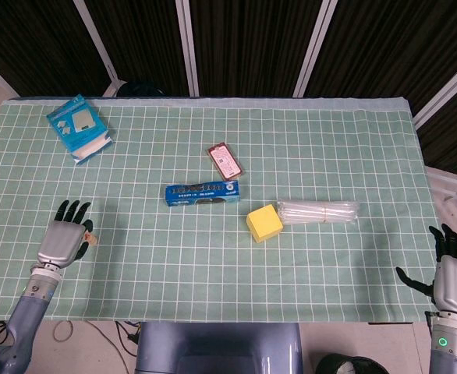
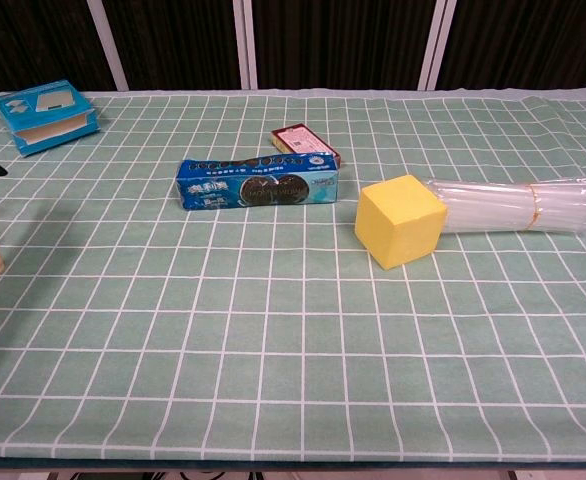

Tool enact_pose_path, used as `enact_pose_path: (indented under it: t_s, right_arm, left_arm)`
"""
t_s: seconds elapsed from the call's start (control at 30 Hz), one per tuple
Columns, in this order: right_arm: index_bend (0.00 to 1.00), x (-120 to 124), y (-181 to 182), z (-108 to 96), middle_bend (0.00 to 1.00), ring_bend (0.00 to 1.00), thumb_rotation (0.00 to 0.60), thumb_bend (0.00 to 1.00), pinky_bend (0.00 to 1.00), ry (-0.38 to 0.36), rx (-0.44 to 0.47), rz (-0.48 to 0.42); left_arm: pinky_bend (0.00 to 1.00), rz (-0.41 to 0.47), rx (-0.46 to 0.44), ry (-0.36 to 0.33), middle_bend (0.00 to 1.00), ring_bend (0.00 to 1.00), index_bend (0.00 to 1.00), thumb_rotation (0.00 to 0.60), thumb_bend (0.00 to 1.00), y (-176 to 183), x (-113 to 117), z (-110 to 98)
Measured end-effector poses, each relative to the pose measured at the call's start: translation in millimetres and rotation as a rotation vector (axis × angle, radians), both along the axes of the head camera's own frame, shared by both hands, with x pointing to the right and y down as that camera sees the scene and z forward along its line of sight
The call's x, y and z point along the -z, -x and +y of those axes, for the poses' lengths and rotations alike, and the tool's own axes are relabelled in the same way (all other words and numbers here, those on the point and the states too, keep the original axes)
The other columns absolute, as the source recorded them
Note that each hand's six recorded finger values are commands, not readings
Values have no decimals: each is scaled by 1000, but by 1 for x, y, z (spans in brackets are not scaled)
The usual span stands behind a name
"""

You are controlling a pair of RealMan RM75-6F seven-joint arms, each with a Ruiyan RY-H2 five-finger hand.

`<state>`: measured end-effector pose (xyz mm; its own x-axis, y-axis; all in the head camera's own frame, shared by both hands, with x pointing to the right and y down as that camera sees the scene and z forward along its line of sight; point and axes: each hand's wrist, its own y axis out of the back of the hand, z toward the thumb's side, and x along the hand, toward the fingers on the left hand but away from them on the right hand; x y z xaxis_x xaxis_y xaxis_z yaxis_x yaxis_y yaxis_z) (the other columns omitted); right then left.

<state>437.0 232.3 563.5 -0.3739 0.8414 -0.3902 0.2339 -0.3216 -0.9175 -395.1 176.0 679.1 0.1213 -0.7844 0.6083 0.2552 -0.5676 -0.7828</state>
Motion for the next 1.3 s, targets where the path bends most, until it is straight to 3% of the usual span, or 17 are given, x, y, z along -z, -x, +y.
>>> enact_pose_path:
  t_s: [0.43, 0.73, 1.0, 1.3]
  right_arm:
    - [118, 0, 0, 0, 52, 9, 600, 267, 0, -2, -2, 2]
    - [118, 0, 0, 0, 52, 9, 600, 267, 0, 0, -2, 4]
    - [118, 0, 1, 0, 52, 8, 600, 266, 0, -2, 6, 4]
    - [118, 2, 7, -3, 52, 6, 600, 266, 0, -17, 62, -24]
  left_arm:
    - [0, -5, -5, 3, 77, 0, 430, 600, 338, 0, 0, 2]
    - [0, 14, 22, -28, 72, 0, 369, 600, 336, 6, 11, -2]
    - [0, 40, 65, -97, 46, 0, 113, 600, 321, 20, 45, -2]
    - [0, 148, 185, -181, 18, 0, 0, 600, 319, 52, 79, 7]
